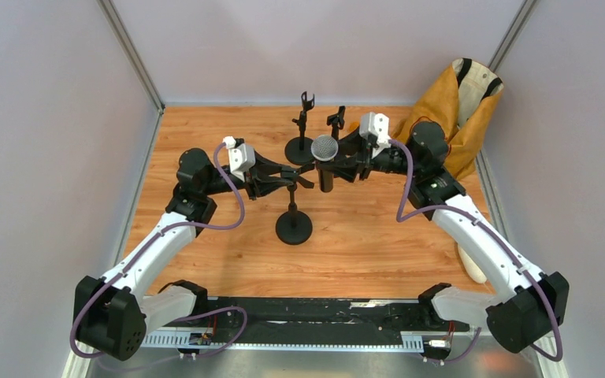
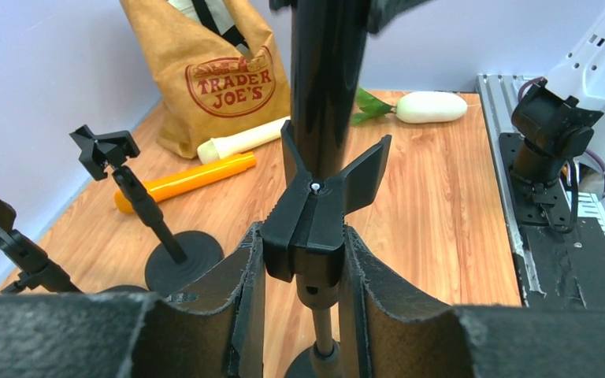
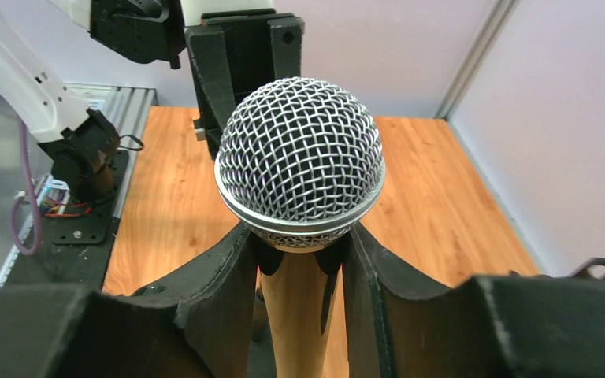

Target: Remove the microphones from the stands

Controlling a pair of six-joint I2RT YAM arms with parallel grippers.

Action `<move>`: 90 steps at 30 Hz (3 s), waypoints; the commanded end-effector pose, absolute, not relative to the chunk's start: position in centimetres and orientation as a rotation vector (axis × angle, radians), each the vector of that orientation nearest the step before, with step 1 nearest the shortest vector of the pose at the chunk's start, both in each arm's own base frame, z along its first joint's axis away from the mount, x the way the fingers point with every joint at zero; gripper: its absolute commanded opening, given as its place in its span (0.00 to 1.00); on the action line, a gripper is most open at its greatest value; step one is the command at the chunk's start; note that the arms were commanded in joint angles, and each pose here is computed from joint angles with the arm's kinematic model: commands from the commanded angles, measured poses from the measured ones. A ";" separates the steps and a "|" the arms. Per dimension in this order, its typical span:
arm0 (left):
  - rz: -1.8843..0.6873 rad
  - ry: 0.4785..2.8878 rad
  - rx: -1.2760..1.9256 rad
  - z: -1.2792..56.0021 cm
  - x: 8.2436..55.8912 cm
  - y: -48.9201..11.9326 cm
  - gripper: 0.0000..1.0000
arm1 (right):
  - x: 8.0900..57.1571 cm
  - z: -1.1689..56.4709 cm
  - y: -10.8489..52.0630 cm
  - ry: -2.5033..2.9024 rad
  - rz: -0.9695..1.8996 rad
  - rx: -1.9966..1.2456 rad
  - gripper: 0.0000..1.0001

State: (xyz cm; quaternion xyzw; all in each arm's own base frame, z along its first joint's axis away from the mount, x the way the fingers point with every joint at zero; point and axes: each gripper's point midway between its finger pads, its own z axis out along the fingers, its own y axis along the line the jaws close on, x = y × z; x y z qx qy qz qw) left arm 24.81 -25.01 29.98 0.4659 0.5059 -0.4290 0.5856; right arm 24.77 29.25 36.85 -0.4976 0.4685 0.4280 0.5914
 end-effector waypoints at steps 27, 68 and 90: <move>-1.009 1.152 1.078 30.2 24.7 -25.2 0.00 | 30.1 31.7 14.8 1.480 0.289 -1.131 0.04; -1.011 1.162 1.077 29.9 24.9 -25.5 0.02 | 37.6 12.0 8.1 2.124 -0.142 -1.143 0.04; -1.008 1.147 1.088 29.9 24.5 -25.5 0.12 | 41.9 6.1 7.7 2.217 -0.337 -1.190 0.04</move>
